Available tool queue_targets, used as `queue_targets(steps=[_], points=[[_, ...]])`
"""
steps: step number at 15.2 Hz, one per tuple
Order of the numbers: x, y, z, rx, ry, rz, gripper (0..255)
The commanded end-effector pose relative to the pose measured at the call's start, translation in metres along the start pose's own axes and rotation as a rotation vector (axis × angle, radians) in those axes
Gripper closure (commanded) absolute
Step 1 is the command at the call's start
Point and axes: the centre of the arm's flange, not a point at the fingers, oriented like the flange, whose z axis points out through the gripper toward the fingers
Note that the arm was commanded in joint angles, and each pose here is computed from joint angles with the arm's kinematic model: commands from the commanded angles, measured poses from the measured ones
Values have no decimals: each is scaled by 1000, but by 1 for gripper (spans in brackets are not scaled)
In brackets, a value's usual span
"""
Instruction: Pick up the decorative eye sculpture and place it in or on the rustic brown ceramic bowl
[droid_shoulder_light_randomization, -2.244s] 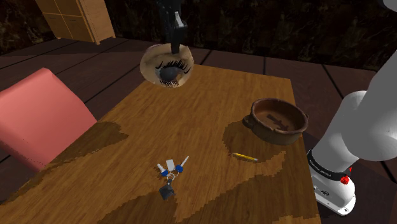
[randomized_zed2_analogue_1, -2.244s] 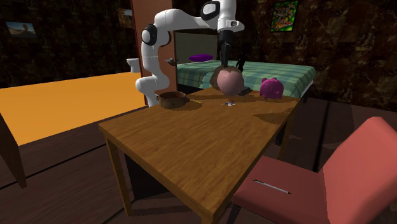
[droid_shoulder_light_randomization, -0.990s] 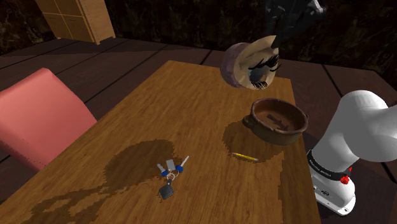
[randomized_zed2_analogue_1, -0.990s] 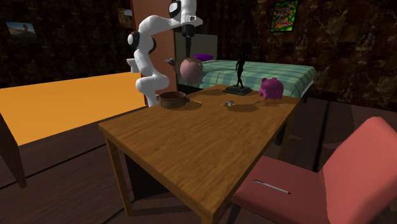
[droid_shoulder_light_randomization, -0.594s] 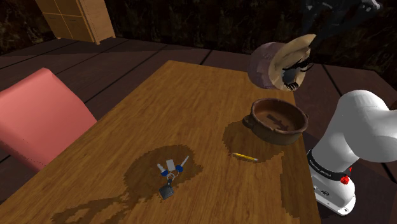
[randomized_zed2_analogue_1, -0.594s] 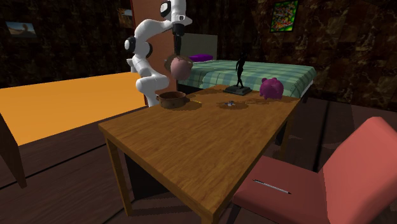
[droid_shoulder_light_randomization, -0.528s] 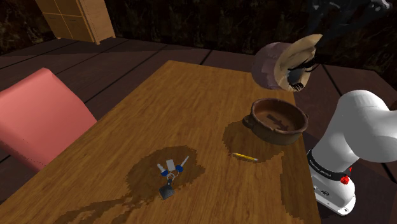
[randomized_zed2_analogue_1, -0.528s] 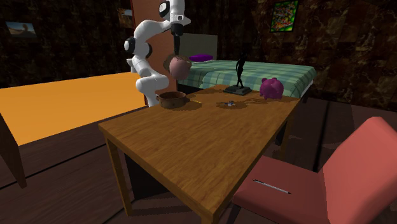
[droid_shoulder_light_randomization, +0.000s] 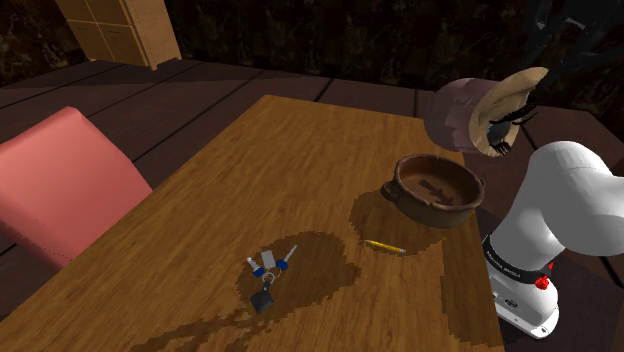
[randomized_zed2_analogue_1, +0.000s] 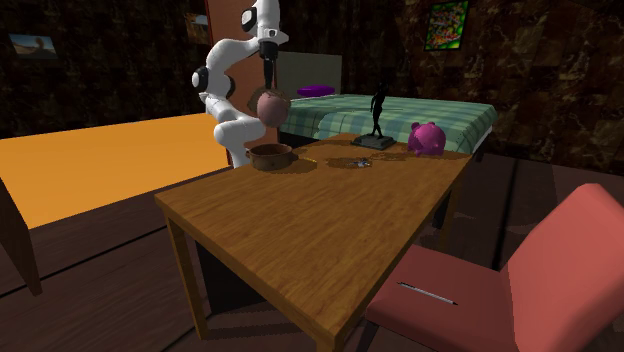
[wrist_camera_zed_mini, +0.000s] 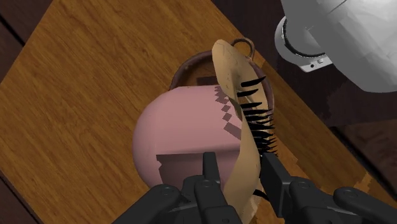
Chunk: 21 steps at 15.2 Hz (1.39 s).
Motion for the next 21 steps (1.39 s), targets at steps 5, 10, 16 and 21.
queue_targets(steps=[5,10,16,21], points=[[2,-9,30,-1,1,0,255],[3,-16,55,-1,1,0,255],[5,-24,85,-1,1,0,255],[6,-31,109,-1,1,0,255]])
